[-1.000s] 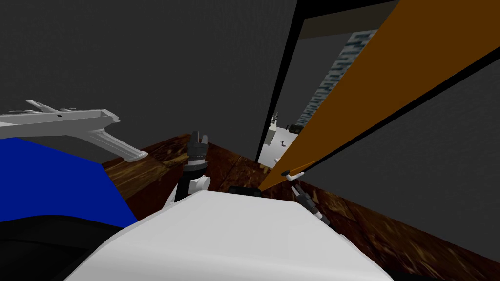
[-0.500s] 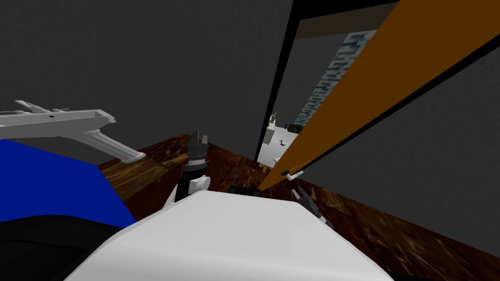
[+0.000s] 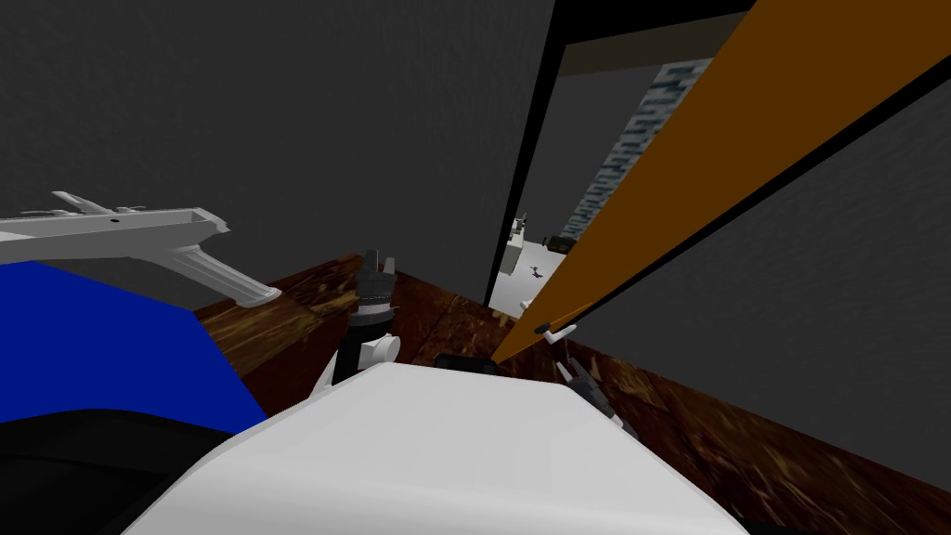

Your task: Pull the door open

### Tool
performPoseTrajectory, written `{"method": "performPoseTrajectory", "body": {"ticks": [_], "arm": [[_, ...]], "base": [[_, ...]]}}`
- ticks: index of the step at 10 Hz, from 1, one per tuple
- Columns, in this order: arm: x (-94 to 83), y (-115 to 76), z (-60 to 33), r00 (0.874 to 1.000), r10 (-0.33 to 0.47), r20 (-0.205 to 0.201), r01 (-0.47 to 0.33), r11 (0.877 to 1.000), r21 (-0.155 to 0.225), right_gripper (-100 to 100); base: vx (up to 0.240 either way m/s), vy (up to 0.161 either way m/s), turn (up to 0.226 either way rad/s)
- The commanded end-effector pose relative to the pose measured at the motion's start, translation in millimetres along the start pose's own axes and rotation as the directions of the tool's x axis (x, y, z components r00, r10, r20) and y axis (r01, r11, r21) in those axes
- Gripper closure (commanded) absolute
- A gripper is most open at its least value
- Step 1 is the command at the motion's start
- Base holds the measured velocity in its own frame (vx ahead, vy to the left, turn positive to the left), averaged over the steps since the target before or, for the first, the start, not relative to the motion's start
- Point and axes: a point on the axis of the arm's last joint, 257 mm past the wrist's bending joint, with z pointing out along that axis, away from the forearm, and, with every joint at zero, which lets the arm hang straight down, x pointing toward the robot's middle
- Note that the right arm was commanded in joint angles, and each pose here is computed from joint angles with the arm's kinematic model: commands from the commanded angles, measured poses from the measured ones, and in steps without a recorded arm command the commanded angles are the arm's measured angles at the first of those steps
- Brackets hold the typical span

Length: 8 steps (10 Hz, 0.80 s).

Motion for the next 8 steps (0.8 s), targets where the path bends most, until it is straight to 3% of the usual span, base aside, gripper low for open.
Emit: {"method": "performPoseTrajectory", "body": {"ticks": [1,8], "arm": [[0.3,0.6,-1.3,1.000,0.000,-0.001,0.000,1.000,-0.002,-100],[0.3,0.6,-1.3,1.000,0.000,-0.001,0.000,1.000,-0.002,-100]], "base": [[-0.041,-0.024,0.007],[0.001,0.002,-0.007]]}}
